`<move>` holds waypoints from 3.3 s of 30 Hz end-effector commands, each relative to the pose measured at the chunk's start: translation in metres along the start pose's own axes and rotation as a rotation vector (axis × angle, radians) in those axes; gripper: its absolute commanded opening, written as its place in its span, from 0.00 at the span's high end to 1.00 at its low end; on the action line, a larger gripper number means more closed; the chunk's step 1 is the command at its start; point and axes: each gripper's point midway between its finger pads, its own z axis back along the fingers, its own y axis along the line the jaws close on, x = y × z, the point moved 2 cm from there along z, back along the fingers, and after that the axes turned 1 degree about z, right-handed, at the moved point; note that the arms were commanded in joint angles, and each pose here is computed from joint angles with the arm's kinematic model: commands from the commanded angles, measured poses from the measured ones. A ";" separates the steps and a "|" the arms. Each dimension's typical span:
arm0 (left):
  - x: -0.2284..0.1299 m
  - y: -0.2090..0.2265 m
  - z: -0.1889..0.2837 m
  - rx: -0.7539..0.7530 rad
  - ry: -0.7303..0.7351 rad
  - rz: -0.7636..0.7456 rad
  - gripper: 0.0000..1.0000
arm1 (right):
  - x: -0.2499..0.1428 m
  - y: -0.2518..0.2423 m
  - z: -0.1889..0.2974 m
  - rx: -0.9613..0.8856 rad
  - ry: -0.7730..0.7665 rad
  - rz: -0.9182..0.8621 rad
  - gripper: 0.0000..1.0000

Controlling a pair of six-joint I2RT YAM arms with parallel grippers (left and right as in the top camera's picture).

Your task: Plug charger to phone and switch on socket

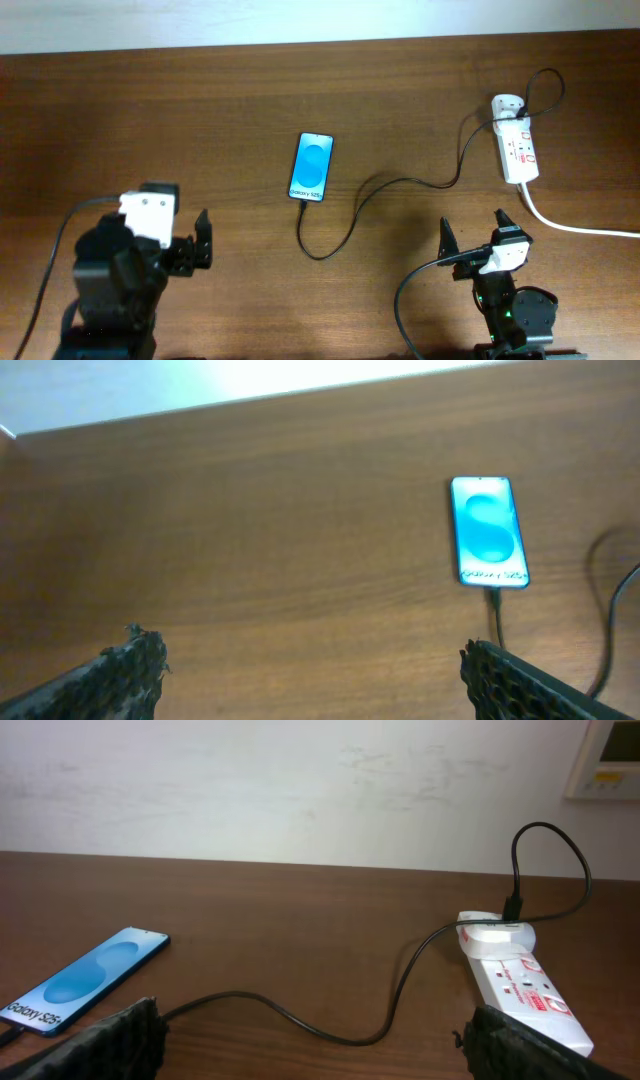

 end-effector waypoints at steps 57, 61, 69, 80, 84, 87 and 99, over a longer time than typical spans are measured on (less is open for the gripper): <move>-0.101 0.002 -0.061 0.112 -0.495 0.164 0.01 | -0.003 0.001 0.000 0.005 0.005 -0.011 0.02; -0.101 0.002 -0.061 0.113 -0.495 0.164 0.01 | -0.003 0.001 0.000 0.005 0.006 -0.011 0.02; -0.101 -0.001 -0.062 0.104 -0.490 0.120 0.01 | -0.003 0.001 0.000 0.005 0.006 -0.011 0.02; -0.101 0.001 -0.062 0.106 -0.492 0.160 0.01 | -0.003 0.001 0.000 0.005 0.006 -0.011 0.02; -0.101 0.001 -0.062 0.106 -0.491 0.144 0.01 | -0.003 0.001 0.000 0.005 0.006 -0.011 0.02; -0.101 0.000 -0.062 0.106 -0.491 0.143 0.01 | -0.003 0.001 0.000 0.005 0.006 -0.011 0.02; -0.100 0.000 -0.061 0.099 -0.495 0.142 0.01 | -0.003 0.001 0.000 0.005 0.006 -0.011 0.02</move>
